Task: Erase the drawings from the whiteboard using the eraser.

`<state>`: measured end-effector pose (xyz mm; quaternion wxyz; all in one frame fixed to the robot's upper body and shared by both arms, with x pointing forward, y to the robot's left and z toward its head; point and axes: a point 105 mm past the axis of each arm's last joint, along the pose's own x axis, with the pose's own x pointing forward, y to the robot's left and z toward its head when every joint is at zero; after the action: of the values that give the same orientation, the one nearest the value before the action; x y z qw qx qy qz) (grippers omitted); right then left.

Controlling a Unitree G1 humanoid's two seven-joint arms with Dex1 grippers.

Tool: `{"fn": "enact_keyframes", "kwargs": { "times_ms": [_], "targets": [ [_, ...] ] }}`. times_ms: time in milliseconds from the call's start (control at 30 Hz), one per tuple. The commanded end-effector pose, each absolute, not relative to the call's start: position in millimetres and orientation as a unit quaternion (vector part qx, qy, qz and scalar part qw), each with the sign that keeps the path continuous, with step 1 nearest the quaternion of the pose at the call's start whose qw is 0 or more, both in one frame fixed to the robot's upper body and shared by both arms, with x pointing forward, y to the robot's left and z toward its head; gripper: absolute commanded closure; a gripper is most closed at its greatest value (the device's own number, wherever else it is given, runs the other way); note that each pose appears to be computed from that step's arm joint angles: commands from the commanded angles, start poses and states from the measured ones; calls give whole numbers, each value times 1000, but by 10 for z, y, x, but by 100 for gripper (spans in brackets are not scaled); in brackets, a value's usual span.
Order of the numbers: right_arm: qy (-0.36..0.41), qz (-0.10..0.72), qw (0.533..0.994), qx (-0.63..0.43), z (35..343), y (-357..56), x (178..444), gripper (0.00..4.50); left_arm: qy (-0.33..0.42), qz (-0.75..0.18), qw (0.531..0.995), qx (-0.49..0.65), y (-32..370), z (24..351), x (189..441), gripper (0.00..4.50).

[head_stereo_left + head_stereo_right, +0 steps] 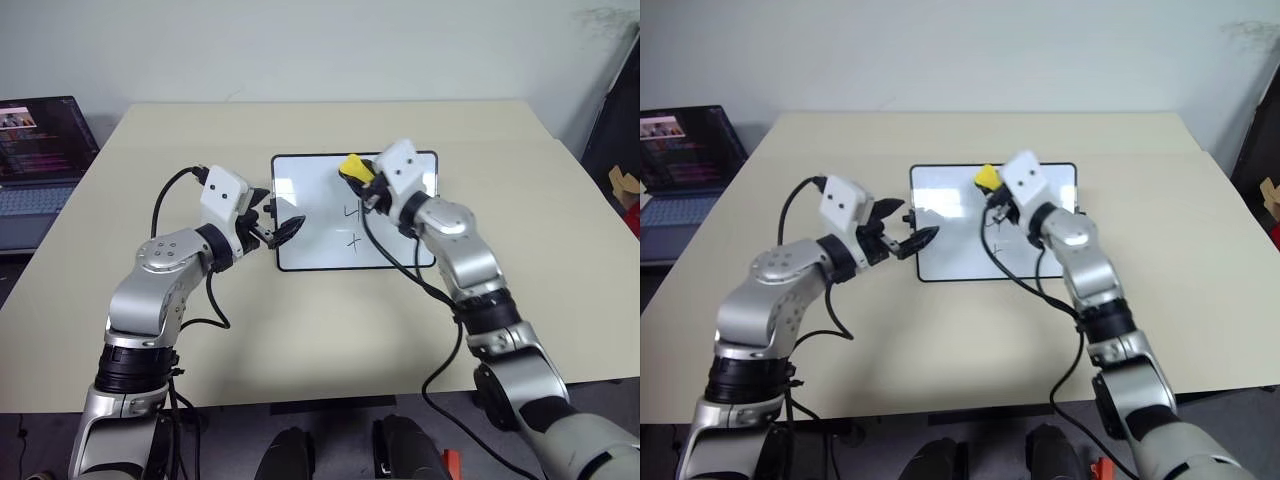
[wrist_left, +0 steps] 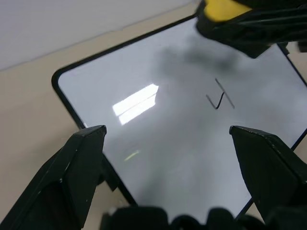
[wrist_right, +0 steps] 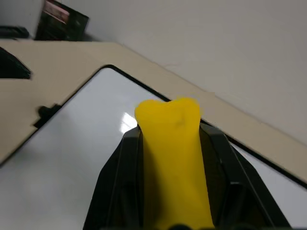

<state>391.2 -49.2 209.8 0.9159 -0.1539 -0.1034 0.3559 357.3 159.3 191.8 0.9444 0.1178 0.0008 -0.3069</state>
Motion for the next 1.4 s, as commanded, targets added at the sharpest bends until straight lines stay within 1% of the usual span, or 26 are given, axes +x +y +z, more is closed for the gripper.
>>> {"fn": "enact_keyframes", "kwargs": {
  "times_ms": [33, 167, 233, 333, 433, 633, 733, 833, 900, 1067, 1200, 1300, 1400],
  "targets": [
    [-94, 386, 906, -144, 2022, -715, 3615, 327, -21, -314, 941, 125, 1645, 1999, 3472, 0],
    [-50, 408, 892, -187, 1708, -929, 3331, 327, -2, -335, 933, 129, 1661, 1846, 3377, 0],
    [-40, 407, 889, -206, 1607, -980, 3243, 327, 9, -333, 934, 130, 1696, 1777, 3355, 0],
    [-38, 399, 880, -255, 1476, -1027, 3173, 327, 16, -325, 937, 127, 1723, 1722, 3366, 0],
    [-67, 387, 867, -305, 1443, -986, 3179, 327, 14, -324, 938, 123, 1689, 1722, 3394, 0],
    [-135, 365, 860, -330, 1589, -841, 3276, 327, 17, -312, 943, 118, 1716, 1710, 3433, 0],
    [-171, 352, 865, -314, 1731, -767, 3329, 327, 18, -312, 943, 114, 1718, 1704, 3437, 0],
    [-197, 330, 872, -304, 1876, -717, 3465, 327, 17, -319, 941, 110, 1685, 1707, 3434, 0],
    [-204, 312, 876, -307, 1943, -686, 3611, 327, 13, -337, 935, 111, 1622, 1728, 3411, 0],
    [-214, 291, 879, -311, 2049, -562, 3907, 327, 0, -373, 920, 118, 1501, 1829, 3397, 0],
    [-208, 283, 882, -315, 2045, -461, 4100, 327, -6, -386, 915, 117, 1427, 1922, 3471, 0],
    [-205, 284, 882, -315, 2009, -409, 4166, 327, -4, -385, 915, 118, 1410, 1943, 3533, 0],
    [-173, 299, 880, -326, 1811, -348, 4218, 327, -4, -393, 911, 122, 1370, 1947, 3546, 0]
  ]
}}
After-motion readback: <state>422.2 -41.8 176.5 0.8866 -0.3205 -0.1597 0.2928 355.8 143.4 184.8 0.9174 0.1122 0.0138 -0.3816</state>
